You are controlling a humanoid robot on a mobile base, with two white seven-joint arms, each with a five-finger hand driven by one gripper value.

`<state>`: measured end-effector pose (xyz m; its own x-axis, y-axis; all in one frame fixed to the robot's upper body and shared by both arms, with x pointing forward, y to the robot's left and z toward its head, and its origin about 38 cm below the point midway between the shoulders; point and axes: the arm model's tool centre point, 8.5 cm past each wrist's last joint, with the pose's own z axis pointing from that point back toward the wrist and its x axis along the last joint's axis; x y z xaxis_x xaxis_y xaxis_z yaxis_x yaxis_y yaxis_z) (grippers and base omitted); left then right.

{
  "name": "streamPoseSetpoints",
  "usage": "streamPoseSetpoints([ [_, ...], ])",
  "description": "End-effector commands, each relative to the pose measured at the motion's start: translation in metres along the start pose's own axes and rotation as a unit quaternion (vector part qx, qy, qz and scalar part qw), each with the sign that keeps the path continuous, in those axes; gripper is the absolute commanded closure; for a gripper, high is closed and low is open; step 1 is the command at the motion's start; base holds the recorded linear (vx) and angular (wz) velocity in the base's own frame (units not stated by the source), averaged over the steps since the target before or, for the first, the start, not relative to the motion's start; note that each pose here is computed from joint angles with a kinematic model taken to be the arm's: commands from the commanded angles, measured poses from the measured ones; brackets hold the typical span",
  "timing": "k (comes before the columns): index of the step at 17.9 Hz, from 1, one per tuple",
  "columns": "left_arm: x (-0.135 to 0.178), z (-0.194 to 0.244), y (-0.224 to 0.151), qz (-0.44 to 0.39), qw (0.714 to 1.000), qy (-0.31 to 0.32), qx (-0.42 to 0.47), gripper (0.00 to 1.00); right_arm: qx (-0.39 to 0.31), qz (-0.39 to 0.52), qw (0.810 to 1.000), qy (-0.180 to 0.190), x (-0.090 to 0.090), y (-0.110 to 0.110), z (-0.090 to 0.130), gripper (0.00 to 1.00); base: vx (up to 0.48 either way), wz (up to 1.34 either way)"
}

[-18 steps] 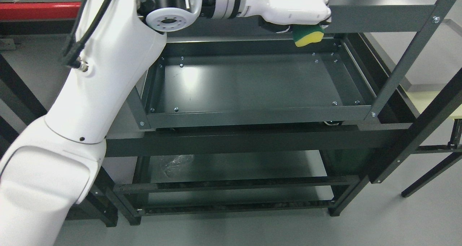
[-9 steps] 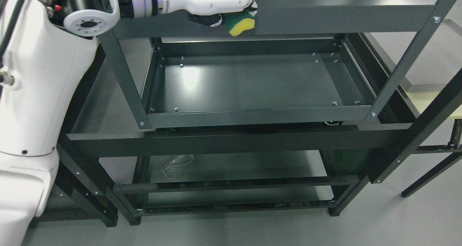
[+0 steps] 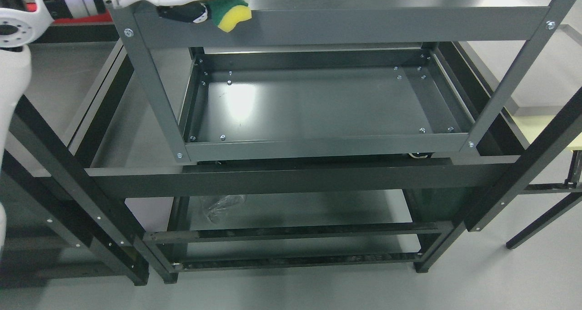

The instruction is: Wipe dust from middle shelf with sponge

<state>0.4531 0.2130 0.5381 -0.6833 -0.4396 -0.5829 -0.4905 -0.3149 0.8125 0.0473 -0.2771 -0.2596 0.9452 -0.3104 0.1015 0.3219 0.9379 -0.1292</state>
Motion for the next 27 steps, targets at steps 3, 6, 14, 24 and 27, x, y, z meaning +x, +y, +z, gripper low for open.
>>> streamPoseSetpoints([
  [3, 0.026, -0.077, 0.062, -0.022, 0.996, -0.029, 0.081, 0.98, -0.008, 0.002, 1.0, 0.024, 0.002, -0.01, -0.001, 0.0, 0.0, 0.0],
  [6, 0.05, -0.144, 0.086, -0.004, 0.994, -0.059, 0.087, 0.98, -0.007, 0.002, 1.0, 0.024, 0.003, -0.01, -0.001, 0.0, 0.0, 0.0],
  [14, 0.072, -0.209, 0.086, -0.035, 0.993, -0.091, 0.072, 0.97, -0.008, 0.002, 1.0, 0.024, 0.002, -0.01, -0.001, 0.0, 0.0, 0.0],
  [24, 0.138, -0.26, 0.045, -0.068, 0.99, -0.127, 0.002, 0.97, -0.008, 0.002, 1.0, 0.024, 0.002, -0.01, -0.001, 0.0, 0.0, 0.0],
  [27, 0.15, -0.263, 0.029, -0.087, 0.985, -0.146, -0.024, 0.97, -0.008, 0.002, 1.0, 0.024, 0.002, -0.01, -0.001, 0.0, 0.0, 0.0],
])
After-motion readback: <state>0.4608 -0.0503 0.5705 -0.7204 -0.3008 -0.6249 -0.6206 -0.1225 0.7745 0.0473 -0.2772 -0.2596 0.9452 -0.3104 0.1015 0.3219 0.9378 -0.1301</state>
